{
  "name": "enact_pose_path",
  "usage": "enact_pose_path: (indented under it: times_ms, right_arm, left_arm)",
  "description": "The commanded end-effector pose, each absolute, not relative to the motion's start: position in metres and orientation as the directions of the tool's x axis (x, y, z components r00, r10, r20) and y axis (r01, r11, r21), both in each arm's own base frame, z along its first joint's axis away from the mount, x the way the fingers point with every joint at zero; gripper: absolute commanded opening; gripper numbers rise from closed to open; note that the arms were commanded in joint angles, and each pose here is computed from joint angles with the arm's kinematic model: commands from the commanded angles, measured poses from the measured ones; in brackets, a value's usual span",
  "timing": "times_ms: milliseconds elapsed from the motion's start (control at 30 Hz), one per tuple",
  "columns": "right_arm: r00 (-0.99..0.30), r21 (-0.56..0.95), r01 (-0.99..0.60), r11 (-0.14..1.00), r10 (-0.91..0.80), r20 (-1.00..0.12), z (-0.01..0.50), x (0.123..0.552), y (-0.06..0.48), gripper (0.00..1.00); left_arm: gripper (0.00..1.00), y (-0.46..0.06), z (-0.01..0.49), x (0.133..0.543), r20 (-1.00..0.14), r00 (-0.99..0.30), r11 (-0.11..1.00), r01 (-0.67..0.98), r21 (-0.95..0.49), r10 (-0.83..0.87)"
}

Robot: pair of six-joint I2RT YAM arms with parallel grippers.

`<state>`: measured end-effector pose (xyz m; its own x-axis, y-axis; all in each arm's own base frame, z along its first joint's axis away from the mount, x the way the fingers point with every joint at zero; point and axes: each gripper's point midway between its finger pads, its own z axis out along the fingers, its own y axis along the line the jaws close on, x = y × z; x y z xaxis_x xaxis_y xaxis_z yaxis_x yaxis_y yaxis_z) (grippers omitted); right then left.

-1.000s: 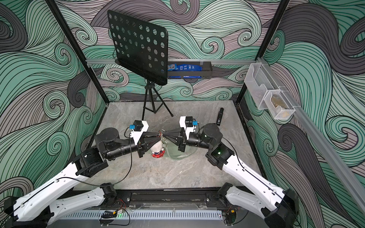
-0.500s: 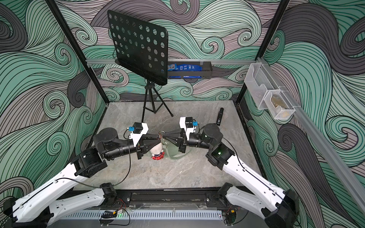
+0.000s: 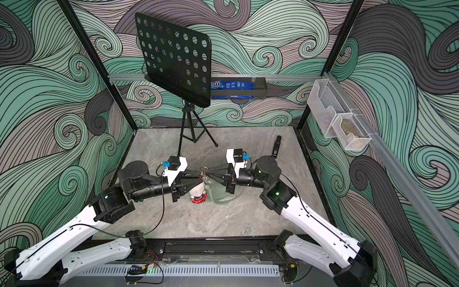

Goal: Remove the decoration from the bag
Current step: Remove the decoration item from the bag.

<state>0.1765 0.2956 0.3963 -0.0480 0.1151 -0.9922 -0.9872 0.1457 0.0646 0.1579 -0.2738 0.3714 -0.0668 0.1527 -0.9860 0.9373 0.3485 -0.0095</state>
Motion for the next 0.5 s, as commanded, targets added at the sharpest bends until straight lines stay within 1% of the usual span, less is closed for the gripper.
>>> enact_pose_path:
  times_ms: [0,67,100,333,467]
  right_arm:
    - [0.003,0.022,-0.985,0.172,0.14,-0.99,0.407,0.177,0.289,0.0]
    - [0.005,0.017,-0.988,0.155,0.145,-0.989,0.408,0.173,0.288,0.0]
    - [0.007,0.015,-0.989,0.149,0.146,-0.989,0.408,0.172,0.288,0.0]
    - [0.004,0.016,-0.992,0.128,0.153,-0.988,0.409,0.169,0.289,0.0]
    - [0.0,0.018,-0.993,0.114,0.154,-0.988,0.409,0.167,0.29,0.0]
  left_arm:
    - [0.39,-0.275,0.379,0.15,-0.991,-0.048,0.311,0.951,-0.006,0.129]
    - [0.46,-0.276,0.38,0.15,-0.991,-0.045,0.309,0.951,-0.004,0.124]
    - [0.47,-0.276,0.381,0.15,-0.992,-0.044,0.31,0.951,-0.005,0.119]
    - [0.48,-0.279,0.384,0.155,-0.993,-0.045,0.321,0.947,-0.007,0.111]
    - [0.46,-0.281,0.384,0.157,-0.993,-0.048,0.322,0.947,-0.01,0.111]
